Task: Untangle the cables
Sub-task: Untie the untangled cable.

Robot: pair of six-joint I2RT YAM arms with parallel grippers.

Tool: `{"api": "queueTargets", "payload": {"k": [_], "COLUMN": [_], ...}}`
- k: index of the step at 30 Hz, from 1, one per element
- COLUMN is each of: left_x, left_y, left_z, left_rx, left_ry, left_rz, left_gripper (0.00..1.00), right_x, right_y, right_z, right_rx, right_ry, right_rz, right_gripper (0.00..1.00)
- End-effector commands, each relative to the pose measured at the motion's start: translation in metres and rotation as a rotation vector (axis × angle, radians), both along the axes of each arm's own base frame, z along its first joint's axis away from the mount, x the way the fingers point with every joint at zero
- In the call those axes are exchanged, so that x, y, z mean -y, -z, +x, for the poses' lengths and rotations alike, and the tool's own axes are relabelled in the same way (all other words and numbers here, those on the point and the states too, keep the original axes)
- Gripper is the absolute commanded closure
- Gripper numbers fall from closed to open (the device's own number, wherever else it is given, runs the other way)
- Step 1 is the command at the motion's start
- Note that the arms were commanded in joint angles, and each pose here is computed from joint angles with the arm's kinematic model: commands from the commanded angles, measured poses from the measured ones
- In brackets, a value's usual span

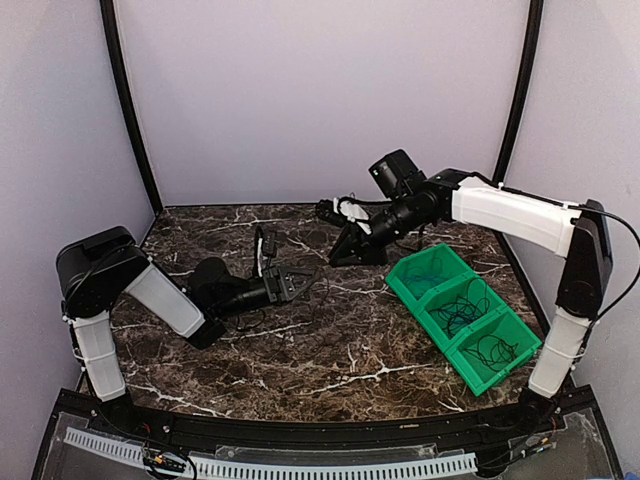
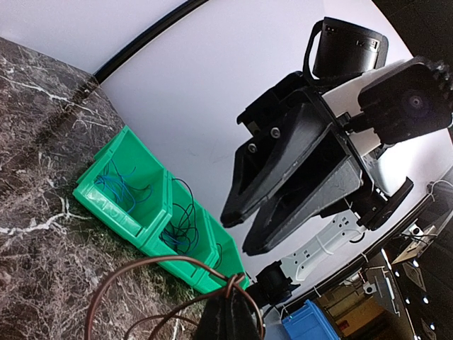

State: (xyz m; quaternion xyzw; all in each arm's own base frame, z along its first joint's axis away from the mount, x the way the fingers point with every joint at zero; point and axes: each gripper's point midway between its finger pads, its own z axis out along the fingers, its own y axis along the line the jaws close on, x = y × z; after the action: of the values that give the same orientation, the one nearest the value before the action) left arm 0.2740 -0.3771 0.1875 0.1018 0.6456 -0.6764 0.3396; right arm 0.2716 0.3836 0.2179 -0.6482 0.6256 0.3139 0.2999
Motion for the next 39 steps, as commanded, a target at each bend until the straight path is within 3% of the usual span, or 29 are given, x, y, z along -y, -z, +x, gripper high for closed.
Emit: {"api": "queueTargets", "payload": {"k": [1,39], "left_x": [0.003,0.006], "left_y": [-0.017,-0.017], "left_z": [-0.008,-0.011], "left_rx": [0.055,0.033], "left_ry": [0.038,0.069], "left_rz": [-0.019,-0.048], "left_gripper": [1.0,1.0], "right_x": [-0.011,-0.014], "right_y": [0.008,0.014], "right_z": [-0.009,-0.008], "right_rx": [0.008,0.074], "right_ry": [-0.038,0.0], "right_rz": [-0.03,-0.061], "right_gripper": [0.81,0.75]}}
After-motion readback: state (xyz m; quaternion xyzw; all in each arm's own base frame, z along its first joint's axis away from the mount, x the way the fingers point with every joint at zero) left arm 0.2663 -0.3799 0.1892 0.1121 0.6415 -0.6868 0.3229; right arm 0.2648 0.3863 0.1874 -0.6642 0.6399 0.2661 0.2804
